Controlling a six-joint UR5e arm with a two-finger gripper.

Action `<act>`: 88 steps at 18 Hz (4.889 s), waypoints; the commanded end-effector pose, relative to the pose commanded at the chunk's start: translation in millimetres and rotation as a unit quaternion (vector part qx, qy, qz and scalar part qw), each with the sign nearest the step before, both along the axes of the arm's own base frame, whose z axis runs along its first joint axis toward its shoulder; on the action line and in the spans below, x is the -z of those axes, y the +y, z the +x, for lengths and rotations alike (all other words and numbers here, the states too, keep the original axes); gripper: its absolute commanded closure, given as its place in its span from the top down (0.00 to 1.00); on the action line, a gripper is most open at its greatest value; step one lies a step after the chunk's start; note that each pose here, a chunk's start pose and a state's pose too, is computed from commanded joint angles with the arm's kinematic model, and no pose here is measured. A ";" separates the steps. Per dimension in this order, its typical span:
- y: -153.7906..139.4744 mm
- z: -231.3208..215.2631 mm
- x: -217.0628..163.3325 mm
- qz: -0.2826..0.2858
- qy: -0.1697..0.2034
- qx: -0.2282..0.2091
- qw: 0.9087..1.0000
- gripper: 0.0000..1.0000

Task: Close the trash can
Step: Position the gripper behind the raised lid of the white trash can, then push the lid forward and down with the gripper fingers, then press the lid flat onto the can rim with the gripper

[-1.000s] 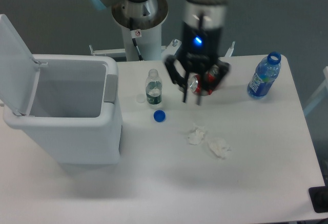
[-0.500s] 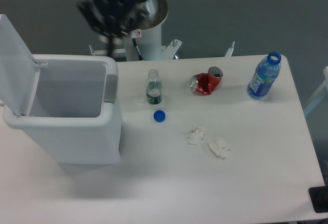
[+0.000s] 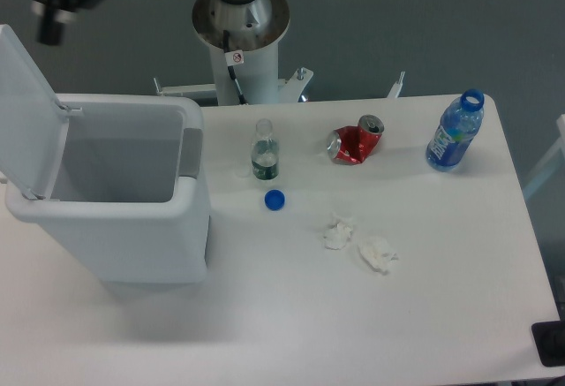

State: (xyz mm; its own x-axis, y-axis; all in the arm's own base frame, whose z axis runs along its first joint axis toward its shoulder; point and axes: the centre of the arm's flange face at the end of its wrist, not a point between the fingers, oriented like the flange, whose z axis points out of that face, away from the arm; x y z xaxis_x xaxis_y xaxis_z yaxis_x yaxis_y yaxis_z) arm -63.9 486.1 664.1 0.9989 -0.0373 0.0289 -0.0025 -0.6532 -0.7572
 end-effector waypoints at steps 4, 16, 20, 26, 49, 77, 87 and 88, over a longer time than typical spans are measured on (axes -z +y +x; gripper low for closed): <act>27.1 27.1 21.3 -0.018 0.014 0.060 0.998 0.07; 31.9 33.4 31.2 -0.049 0.042 0.038 0.997 0.06; 26.9 31.0 30.9 -0.064 0.046 0.028 0.997 0.06; 15.0 25.9 26.3 -0.076 0.070 -0.003 0.995 0.06; 3.1 -74.2 89.0 -0.150 0.052 -0.118 0.980 0.07; 12.3 -119.0 151.0 -0.204 0.021 -0.138 0.969 0.07; 15.8 -121.5 157.3 -0.209 0.017 -0.138 0.968 0.07; 16.2 -121.8 158.1 -0.210 0.017 -0.138 0.968 0.07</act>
